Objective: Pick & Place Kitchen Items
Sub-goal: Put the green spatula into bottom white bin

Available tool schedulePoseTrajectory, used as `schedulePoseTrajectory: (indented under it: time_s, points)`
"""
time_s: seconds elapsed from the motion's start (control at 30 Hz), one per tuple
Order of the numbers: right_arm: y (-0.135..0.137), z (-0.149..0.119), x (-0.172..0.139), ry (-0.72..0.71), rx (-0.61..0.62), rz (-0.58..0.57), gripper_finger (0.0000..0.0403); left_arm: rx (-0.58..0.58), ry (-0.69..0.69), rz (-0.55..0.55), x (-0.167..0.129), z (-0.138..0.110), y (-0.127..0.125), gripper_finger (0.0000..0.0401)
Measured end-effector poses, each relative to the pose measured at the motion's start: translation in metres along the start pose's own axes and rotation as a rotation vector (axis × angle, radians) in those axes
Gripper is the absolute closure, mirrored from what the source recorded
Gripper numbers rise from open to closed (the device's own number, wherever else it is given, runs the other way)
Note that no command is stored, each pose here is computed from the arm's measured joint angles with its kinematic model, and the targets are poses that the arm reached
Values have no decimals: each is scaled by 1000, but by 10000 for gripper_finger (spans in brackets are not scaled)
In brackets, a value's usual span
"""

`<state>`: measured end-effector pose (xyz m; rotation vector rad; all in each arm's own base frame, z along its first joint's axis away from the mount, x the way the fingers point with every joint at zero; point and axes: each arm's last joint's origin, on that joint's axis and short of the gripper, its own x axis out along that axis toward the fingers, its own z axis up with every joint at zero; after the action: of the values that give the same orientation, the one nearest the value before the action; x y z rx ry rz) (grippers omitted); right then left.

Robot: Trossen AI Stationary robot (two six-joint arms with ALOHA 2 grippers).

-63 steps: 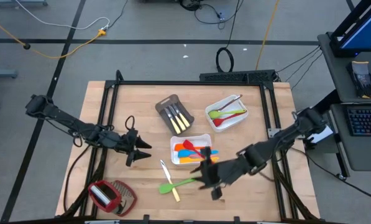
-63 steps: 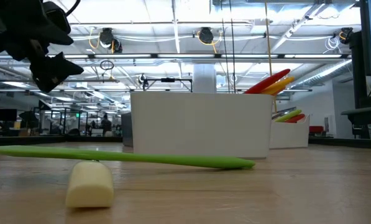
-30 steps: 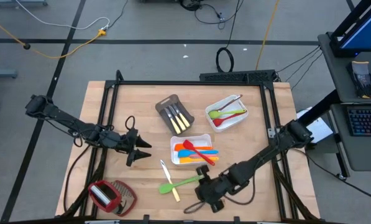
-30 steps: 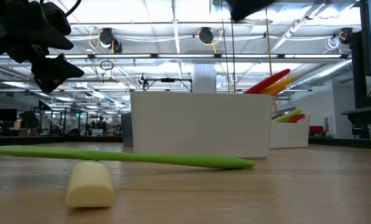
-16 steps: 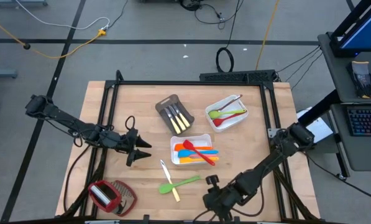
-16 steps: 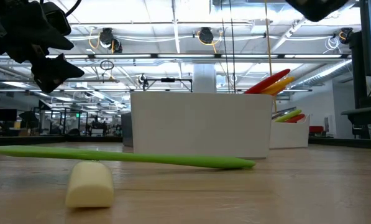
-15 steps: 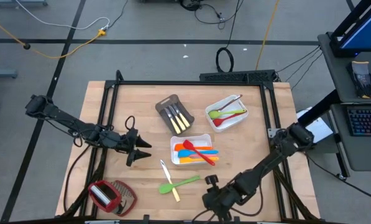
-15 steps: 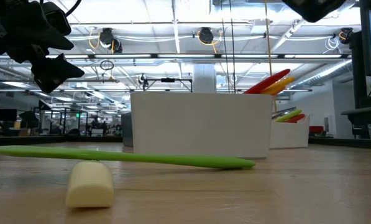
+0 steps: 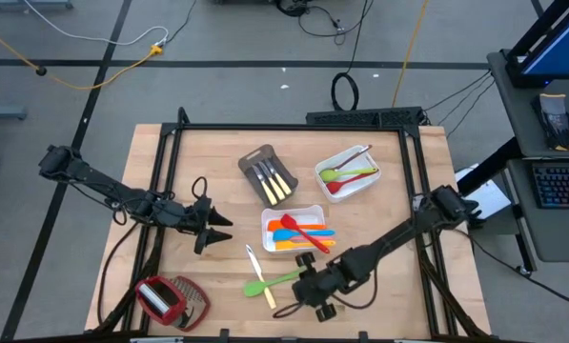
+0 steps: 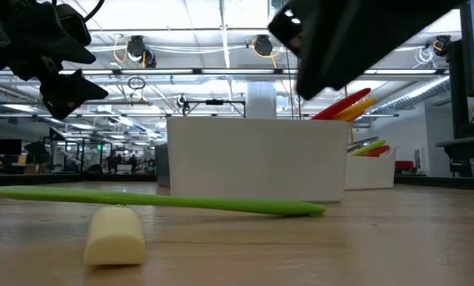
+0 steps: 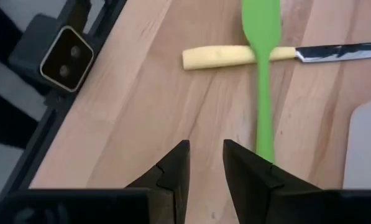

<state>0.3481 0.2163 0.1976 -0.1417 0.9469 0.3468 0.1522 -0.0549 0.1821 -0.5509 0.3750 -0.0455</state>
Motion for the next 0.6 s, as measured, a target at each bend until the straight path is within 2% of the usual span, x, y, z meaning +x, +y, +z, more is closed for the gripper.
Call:
schedulePoseTrajectory:
  time_s: [0.2, 0.4, 0.6]
  points:
    - [-17, 5, 1, -8, -79, 67, 314, 0, 0, 0, 0, 0, 0, 151]
    - [-25, 9, 2, -44, -240, 80, 314, 0, 0, 0, 0, 0, 0, 151]
    - [-39, 8, 2, -27, -238, 54, 314, -12, -10, 12, 0, 0, 0, 151]
